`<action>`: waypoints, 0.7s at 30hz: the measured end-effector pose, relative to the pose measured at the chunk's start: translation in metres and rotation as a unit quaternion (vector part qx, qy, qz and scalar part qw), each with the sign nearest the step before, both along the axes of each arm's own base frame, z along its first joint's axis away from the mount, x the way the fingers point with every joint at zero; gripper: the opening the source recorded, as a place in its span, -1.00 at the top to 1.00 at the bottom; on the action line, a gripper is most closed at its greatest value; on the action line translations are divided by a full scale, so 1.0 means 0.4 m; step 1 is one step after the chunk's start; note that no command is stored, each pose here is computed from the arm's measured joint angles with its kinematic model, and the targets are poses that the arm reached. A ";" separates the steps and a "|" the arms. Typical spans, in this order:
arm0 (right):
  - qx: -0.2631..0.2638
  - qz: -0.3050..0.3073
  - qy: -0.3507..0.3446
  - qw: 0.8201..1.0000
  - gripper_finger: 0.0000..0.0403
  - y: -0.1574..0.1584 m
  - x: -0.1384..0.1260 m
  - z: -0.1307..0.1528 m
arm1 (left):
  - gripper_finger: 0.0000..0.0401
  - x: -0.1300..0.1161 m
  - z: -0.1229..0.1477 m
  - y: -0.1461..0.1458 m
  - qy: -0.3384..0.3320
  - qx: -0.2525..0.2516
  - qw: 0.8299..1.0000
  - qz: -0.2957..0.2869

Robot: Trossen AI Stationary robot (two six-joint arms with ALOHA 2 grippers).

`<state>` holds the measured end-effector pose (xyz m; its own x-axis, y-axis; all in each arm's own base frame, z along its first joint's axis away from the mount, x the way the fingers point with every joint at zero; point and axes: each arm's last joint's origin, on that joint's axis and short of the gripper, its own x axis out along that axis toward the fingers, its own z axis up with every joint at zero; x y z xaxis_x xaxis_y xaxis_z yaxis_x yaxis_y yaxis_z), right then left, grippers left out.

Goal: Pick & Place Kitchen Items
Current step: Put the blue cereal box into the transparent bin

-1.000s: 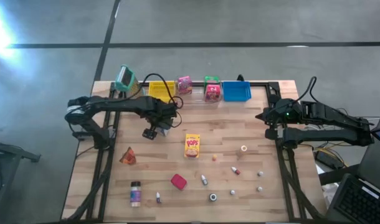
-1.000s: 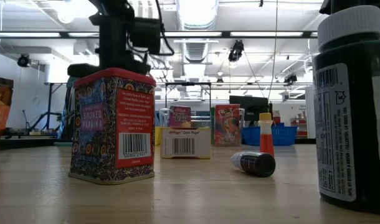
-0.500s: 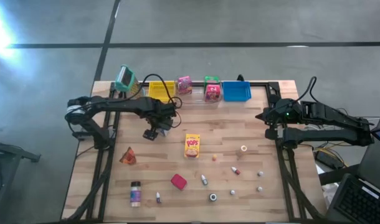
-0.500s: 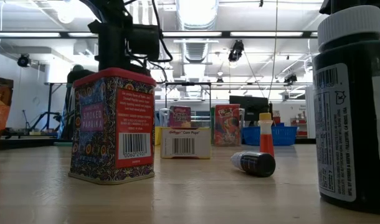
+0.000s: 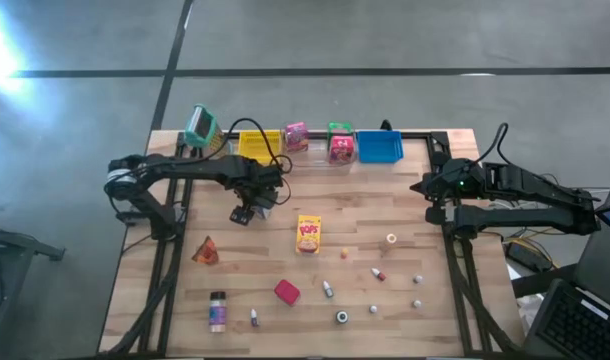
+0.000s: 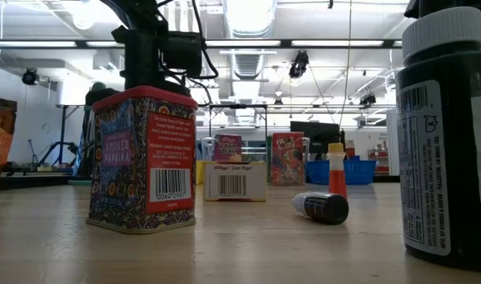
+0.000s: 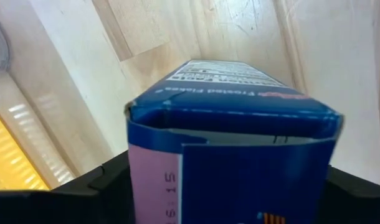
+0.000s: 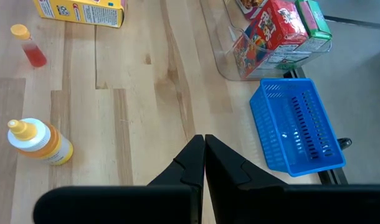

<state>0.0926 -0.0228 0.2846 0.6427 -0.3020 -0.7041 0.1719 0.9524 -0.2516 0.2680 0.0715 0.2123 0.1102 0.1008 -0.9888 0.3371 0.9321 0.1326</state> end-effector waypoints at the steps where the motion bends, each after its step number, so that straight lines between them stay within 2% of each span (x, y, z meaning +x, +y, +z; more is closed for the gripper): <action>1: 0.000 0.000 0.000 1.000 0.96 0.000 0.000 0.000 | -0.52 0.000 0.000 0.000 0.000 0.000 1.000 0.000; 21: 0.000 0.000 0.000 1.000 0.96 0.000 0.000 0.000 | -0.16 0.000 0.000 -0.001 0.000 -0.003 1.000 0.001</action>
